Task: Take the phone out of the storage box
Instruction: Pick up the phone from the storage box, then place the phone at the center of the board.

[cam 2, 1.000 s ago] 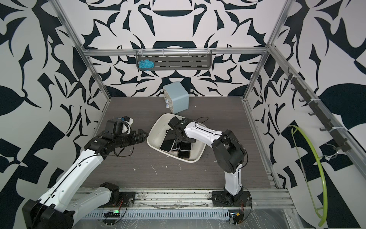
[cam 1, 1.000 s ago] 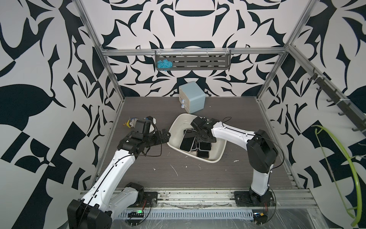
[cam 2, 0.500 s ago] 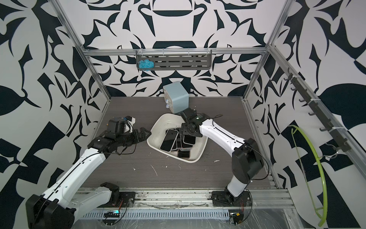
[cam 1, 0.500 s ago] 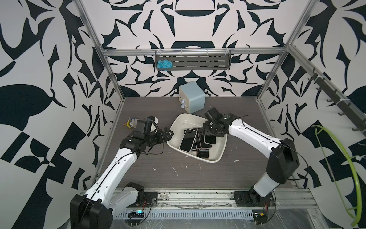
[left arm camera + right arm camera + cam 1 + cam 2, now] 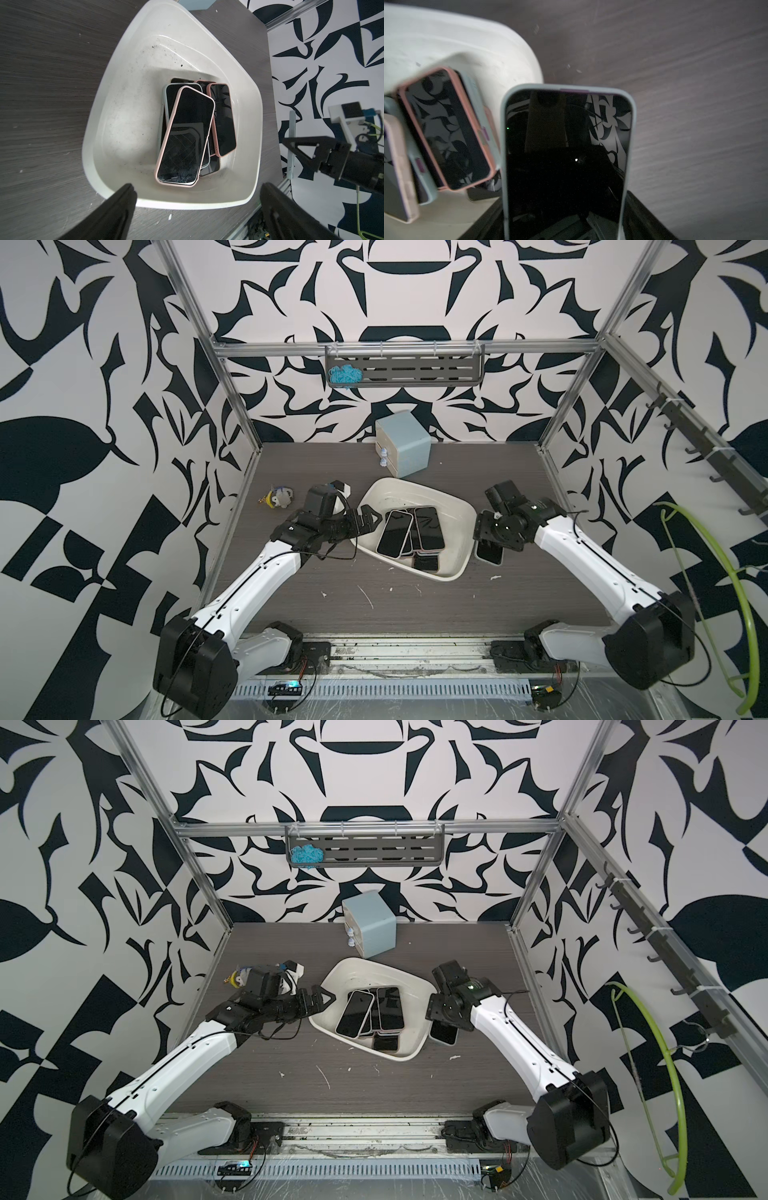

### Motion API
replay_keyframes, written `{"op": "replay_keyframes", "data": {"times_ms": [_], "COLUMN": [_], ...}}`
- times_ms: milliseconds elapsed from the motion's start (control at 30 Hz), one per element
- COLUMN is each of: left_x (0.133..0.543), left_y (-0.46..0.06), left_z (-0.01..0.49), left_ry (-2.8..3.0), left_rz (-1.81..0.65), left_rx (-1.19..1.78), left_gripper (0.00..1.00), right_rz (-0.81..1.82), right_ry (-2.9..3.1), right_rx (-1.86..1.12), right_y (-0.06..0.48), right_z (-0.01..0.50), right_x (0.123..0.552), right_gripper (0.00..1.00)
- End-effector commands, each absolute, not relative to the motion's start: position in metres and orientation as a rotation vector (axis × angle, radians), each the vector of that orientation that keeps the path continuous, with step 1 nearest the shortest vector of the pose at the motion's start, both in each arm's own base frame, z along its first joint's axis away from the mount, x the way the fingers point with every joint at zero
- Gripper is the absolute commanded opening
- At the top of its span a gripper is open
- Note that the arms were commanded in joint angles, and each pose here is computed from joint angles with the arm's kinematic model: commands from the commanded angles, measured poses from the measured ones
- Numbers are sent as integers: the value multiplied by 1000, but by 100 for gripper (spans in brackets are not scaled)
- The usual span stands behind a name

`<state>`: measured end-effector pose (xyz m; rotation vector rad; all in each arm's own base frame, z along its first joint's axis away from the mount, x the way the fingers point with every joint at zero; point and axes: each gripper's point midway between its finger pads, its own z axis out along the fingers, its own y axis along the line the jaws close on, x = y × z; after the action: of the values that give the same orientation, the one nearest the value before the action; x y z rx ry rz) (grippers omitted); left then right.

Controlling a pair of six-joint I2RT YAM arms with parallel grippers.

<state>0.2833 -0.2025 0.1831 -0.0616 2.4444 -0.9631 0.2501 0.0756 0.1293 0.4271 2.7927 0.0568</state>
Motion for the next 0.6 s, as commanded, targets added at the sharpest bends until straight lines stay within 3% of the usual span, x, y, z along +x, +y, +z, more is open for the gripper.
{"op": "replay_keyframes", "data": {"times_ms": [0, 233, 567], "left_x": [292, 299, 300], "left_y": [-206, -206, -202], "left_z": [188, 176, 166], "left_ry": [2425, 2487, 2526], "left_rz": [-960, -894, -847], "left_rx": [-37, -17, -24], "left_gripper": [100, 100, 100], "right_rz": [-37, -169, -151], "right_ry": [2802, 2882, 2921], "right_rx": [494, 563, 477], "right_y": [55, 36, 49], "right_z": [119, 73, 38], "right_x": [231, 213, 239], "right_gripper": [61, 63, 63]}}
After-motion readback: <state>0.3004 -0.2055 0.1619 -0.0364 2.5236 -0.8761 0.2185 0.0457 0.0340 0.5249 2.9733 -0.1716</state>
